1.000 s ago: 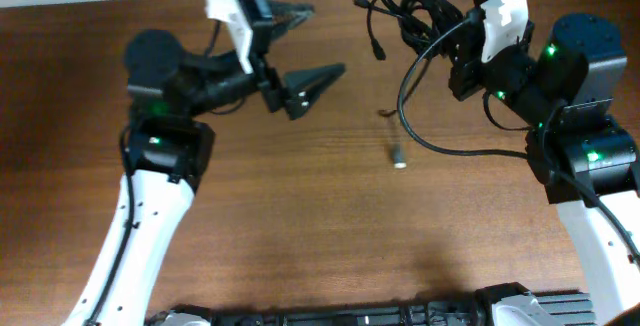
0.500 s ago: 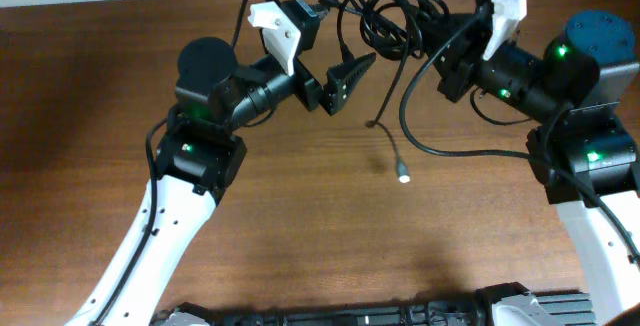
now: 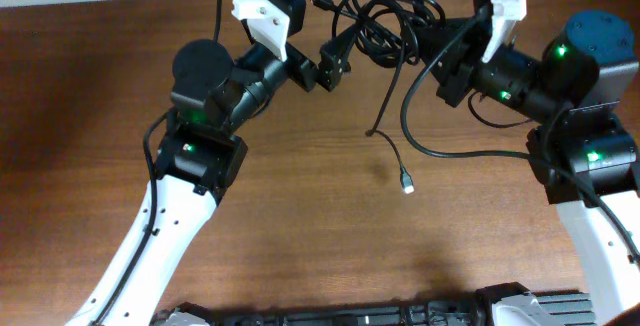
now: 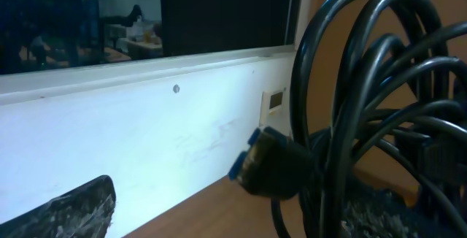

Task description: Untangle cables

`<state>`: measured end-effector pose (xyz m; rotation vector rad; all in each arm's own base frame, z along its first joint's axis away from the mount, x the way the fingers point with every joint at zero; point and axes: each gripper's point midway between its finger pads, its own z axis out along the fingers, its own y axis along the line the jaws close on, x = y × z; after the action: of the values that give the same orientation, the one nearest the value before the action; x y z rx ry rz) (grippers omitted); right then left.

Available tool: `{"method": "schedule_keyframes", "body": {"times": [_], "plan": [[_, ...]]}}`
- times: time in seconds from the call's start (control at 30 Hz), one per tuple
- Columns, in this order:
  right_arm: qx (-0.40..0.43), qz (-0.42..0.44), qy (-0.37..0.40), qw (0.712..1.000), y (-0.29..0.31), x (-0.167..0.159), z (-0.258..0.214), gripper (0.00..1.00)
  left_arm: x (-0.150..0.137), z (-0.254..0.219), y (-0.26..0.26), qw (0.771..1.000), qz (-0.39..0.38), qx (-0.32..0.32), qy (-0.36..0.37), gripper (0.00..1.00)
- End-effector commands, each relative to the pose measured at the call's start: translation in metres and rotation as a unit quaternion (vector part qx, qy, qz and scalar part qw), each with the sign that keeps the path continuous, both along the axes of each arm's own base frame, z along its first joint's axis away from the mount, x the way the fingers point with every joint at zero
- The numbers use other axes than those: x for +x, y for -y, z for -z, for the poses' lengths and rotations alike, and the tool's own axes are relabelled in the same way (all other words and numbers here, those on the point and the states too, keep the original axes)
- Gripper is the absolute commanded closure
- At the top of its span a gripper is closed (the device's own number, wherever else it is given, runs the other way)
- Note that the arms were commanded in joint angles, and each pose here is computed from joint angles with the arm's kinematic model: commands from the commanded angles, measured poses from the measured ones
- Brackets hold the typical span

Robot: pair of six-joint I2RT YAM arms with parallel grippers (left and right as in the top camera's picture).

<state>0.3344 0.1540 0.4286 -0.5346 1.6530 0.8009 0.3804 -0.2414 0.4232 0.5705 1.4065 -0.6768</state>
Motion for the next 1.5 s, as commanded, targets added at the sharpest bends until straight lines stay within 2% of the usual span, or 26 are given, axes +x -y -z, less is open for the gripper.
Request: {"method": "schedule_keyframes", "body": {"times": [0.0,0.2,0.4,0.53,0.7,0.87,1.2,1.33,1.47], "plan": [[0.007,-0.022,0.028,0.999,-0.005,-0.011,-0.017,0.96,0.008,0.008,-0.005,0.999,-0.026,0.021,-0.002,0.02],[0.009,-0.033,0.034,0.999,-0.007,-0.014,-0.019,0.96,0.008,0.008,-0.007,0.999,-0.028,0.021,-0.003,0.0],[-0.009,-0.057,0.024,0.998,-0.011,-0.021,-0.007,0.96,0.008,-0.013,-0.009,0.999,-0.035,-0.004,0.032,0.01],[-0.017,-0.058,0.014,0.998,-0.011,-0.021,0.0,0.96,-0.005,-0.023,0.002,0.998,0.01,-0.009,0.057,0.0],[-0.025,-0.016,0.004,1.0,-0.002,-0.009,0.006,0.96,-0.025,-0.027,0.017,0.994,0.079,-0.005,0.076,0.03],[-0.028,-0.015,-0.017,0.999,-0.003,0.004,0.02,0.96,-0.059,-0.043,0.031,0.976,0.172,-0.004,0.133,0.03],[-0.048,-0.021,-0.055,0.997,-0.004,0.012,0.048,0.96,-0.065,-0.059,0.028,0.97,0.168,-0.015,0.175,0.04],[-0.059,0.014,-0.055,0.997,0.004,0.021,0.051,0.96,-0.061,-0.058,0.024,0.972,0.162,-0.013,0.171,0.03],[-0.06,0.022,-0.045,0.997,0.006,0.023,0.047,0.96,-0.045,-0.039,0.016,0.981,0.146,0.005,0.129,0.04]]}}
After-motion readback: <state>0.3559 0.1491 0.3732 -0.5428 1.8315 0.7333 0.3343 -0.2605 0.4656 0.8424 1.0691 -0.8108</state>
